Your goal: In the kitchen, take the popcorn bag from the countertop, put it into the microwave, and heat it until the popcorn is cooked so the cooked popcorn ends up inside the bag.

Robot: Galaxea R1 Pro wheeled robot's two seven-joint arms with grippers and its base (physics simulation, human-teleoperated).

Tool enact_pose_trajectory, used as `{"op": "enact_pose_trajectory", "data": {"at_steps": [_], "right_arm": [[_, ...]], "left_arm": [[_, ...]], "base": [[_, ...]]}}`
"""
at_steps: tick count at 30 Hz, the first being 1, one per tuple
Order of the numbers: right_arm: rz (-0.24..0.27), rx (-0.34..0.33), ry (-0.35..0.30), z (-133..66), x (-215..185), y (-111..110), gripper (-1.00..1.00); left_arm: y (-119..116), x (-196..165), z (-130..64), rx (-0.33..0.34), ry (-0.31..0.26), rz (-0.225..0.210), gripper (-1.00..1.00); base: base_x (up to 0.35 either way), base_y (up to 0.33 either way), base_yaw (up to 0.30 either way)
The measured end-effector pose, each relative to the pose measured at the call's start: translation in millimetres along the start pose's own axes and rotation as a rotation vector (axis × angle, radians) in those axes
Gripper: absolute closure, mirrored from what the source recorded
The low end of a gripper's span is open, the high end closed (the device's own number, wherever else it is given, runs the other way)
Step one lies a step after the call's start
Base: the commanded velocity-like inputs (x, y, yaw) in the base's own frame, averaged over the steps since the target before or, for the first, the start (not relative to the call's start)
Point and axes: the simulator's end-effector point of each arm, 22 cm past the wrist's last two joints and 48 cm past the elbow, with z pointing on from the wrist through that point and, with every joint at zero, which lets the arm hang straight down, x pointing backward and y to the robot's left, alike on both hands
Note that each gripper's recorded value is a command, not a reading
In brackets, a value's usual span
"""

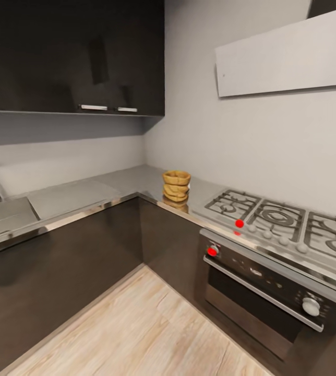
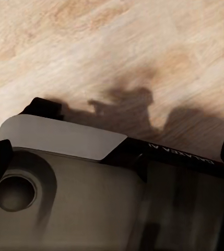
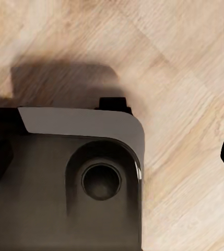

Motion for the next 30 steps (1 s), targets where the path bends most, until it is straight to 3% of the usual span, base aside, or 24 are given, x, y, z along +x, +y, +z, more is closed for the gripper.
{"op": "enact_pose_trajectory", "data": {"at_steps": [24,30], "right_arm": [[0.000,0.000,-0.001,0.0,-0.3,0.1,-1.00],[0.000,-0.001,-0.001,0.2,-0.1,1.1,-1.00]], "left_arm": [[0.2,0.2,0.0,-0.001,0.000,0.000,-1.00],[0.1,-0.2,0.2,-0.001,0.000,0.000,-1.00]], "base": [[0.257,0.202,-0.001],[0.122,0.079,-0.153]]}}
